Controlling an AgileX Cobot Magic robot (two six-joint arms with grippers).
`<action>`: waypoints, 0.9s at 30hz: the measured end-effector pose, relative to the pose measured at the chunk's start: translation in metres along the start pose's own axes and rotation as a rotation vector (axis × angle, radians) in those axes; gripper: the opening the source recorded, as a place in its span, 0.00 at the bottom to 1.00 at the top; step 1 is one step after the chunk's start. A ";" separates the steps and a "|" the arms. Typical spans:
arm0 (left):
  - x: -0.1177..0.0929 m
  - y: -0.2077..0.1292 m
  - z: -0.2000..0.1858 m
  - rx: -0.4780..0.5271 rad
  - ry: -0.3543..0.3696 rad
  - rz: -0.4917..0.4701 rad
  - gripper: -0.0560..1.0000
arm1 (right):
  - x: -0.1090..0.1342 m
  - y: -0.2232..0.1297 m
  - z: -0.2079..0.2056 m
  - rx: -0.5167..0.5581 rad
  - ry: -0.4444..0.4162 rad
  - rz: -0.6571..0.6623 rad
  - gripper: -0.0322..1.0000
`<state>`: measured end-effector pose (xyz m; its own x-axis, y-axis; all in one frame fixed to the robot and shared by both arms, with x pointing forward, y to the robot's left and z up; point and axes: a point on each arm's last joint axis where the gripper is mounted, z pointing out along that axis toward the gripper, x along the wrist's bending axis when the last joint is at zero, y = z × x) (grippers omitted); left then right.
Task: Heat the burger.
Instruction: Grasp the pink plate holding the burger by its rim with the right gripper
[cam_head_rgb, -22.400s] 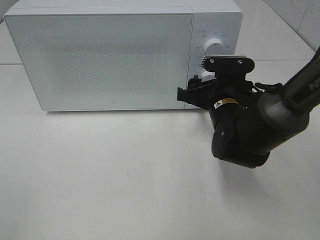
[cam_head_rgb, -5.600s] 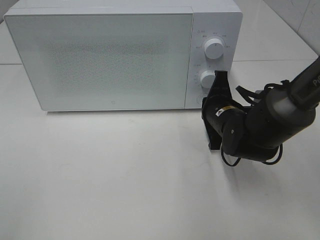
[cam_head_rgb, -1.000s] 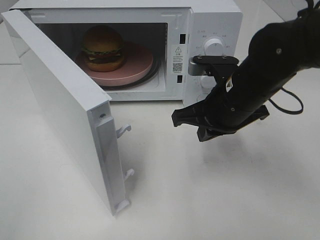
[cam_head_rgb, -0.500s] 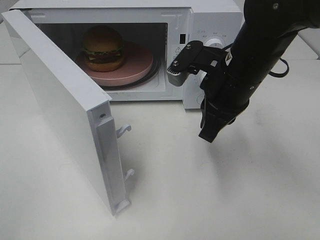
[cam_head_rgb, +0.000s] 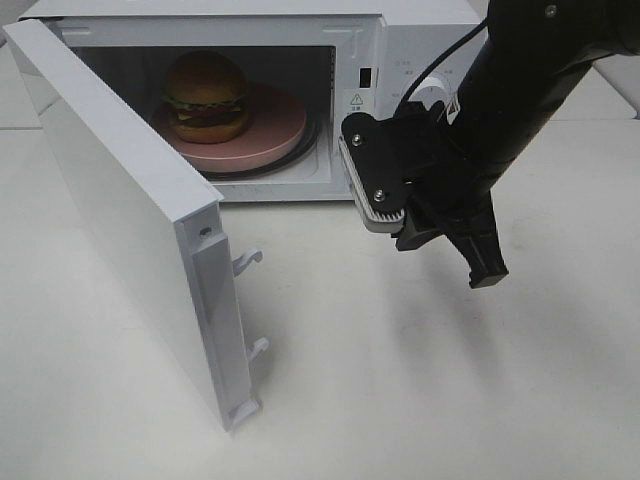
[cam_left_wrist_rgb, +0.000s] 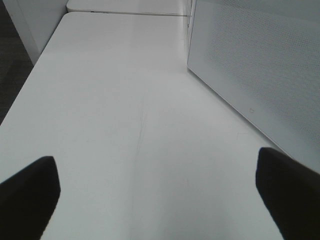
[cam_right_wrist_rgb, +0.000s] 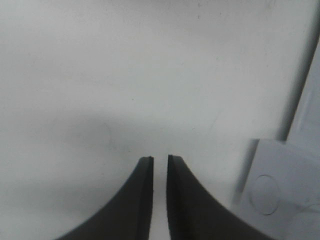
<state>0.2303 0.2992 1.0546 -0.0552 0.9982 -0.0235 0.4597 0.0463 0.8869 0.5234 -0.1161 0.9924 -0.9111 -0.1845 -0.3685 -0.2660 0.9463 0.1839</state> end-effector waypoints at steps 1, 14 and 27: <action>0.000 0.000 0.000 0.000 0.000 0.000 0.99 | 0.000 0.000 0.000 0.000 0.000 0.000 0.15; 0.000 0.000 0.000 0.000 0.000 0.000 0.99 | -0.018 0.004 -0.002 -0.022 -0.206 -0.268 0.43; 0.000 0.000 0.000 0.000 0.000 0.000 0.99 | -0.031 0.008 -0.001 -0.050 -0.315 -0.161 0.89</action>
<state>0.2303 0.2992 1.0546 -0.0552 0.9982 -0.0235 0.4597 0.0463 0.8869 0.5496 -0.1033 1.0058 -0.7161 -0.2320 -0.6583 -0.4208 0.8960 0.1420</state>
